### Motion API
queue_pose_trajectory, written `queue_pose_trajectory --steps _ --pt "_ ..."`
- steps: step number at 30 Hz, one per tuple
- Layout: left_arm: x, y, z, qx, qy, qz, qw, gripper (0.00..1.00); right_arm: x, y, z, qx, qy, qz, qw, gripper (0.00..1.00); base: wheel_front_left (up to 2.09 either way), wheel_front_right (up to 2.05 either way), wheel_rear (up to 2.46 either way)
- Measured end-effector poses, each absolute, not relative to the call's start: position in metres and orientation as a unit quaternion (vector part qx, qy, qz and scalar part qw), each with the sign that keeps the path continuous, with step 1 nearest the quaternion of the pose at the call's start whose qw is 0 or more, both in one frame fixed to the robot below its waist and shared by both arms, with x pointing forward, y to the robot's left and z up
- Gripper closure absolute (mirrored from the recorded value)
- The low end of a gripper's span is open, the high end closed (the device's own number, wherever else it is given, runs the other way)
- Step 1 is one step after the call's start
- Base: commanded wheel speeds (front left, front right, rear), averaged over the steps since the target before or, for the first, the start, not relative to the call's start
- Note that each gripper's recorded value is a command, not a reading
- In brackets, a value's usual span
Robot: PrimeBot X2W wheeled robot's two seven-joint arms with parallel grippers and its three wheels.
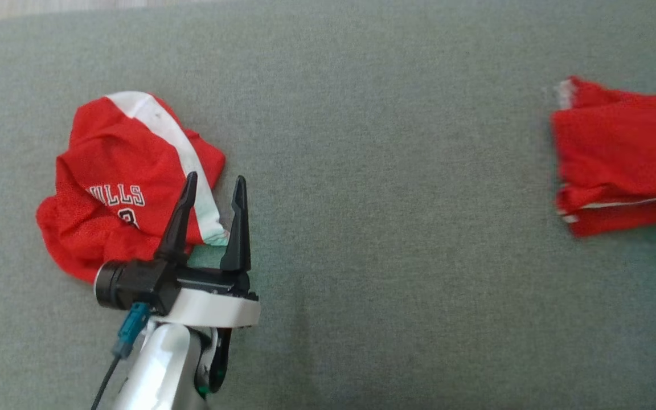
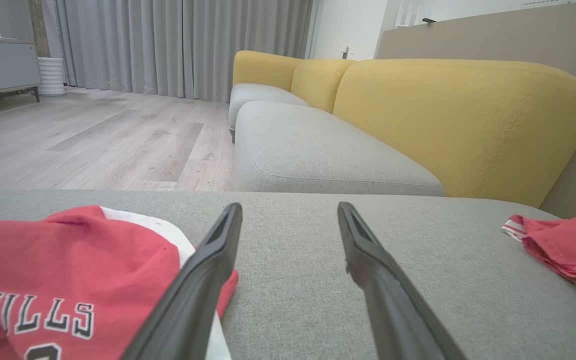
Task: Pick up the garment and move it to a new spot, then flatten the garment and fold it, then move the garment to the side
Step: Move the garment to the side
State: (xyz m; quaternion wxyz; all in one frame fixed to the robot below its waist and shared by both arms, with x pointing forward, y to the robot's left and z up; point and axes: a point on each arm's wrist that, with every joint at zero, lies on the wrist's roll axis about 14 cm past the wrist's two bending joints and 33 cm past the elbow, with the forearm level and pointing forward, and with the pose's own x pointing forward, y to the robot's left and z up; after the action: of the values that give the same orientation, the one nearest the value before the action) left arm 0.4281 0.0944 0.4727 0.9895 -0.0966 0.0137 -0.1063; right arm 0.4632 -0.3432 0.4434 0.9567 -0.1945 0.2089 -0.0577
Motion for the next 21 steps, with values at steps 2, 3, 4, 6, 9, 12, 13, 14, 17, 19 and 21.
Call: queue_pose_trajectory --steps 2,3,4,6,9,12,13,14,17,19,21 --pt "0.431 0.095 0.468 -0.097 0.018 -0.106 0.989 0.00 0.463 -0.363 0.445 -0.206 0.216 -0.076 0.951 1.00 0.00 0.00 0.00" --pt "0.433 0.096 0.466 -0.097 0.020 -0.105 0.990 0.00 0.463 -0.372 0.445 -0.210 0.219 -0.083 0.949 1.00 0.00 0.00 0.00" --pt "0.435 0.097 0.465 -0.096 0.021 -0.103 0.990 0.00 0.464 -0.379 0.444 -0.214 0.223 -0.090 0.947 1.00 0.00 0.00 0.00" --pt "0.439 0.099 0.463 -0.093 0.022 -0.103 0.990 0.00 0.464 -0.388 0.441 -0.222 0.232 -0.098 0.942 1.00 0.00 0.00 0.00" --pt "0.443 0.104 0.460 -0.092 0.024 -0.097 0.991 0.00 0.467 -0.396 0.435 -0.229 0.243 -0.107 0.936 1.00 0.00 0.00 0.00" --pt "0.444 0.107 0.455 -0.092 0.028 -0.092 0.991 0.00 0.472 -0.400 0.435 -0.232 0.240 -0.113 0.936 1.00 0.00 0.00 0.00" --pt "0.444 0.108 0.455 -0.092 0.029 -0.093 0.991 0.00 0.473 -0.401 0.436 -0.232 0.240 -0.116 0.935 1.00 0.00 0.00 0.00" --pt "0.444 0.107 0.454 -0.093 0.030 -0.094 0.991 0.00 0.474 -0.402 0.437 -0.233 0.237 -0.118 0.936 1.00 0.00 0.00 0.00" --pt "0.444 0.106 0.453 -0.094 0.031 -0.095 0.991 0.00 0.473 -0.405 0.437 -0.236 0.237 -0.123 0.934 1.00 0.00 0.00 0.00" --pt "0.445 0.105 0.455 -0.094 0.029 -0.098 0.990 0.00 0.471 -0.404 0.438 -0.226 0.231 -0.130 0.938 1.00 0.00 0.00 0.00" --pt "0.444 0.103 0.458 -0.094 0.026 -0.100 0.990 0.00 0.470 -0.401 0.440 -0.219 0.223 -0.132 0.941 0.00 0.00 0.00 0.00"
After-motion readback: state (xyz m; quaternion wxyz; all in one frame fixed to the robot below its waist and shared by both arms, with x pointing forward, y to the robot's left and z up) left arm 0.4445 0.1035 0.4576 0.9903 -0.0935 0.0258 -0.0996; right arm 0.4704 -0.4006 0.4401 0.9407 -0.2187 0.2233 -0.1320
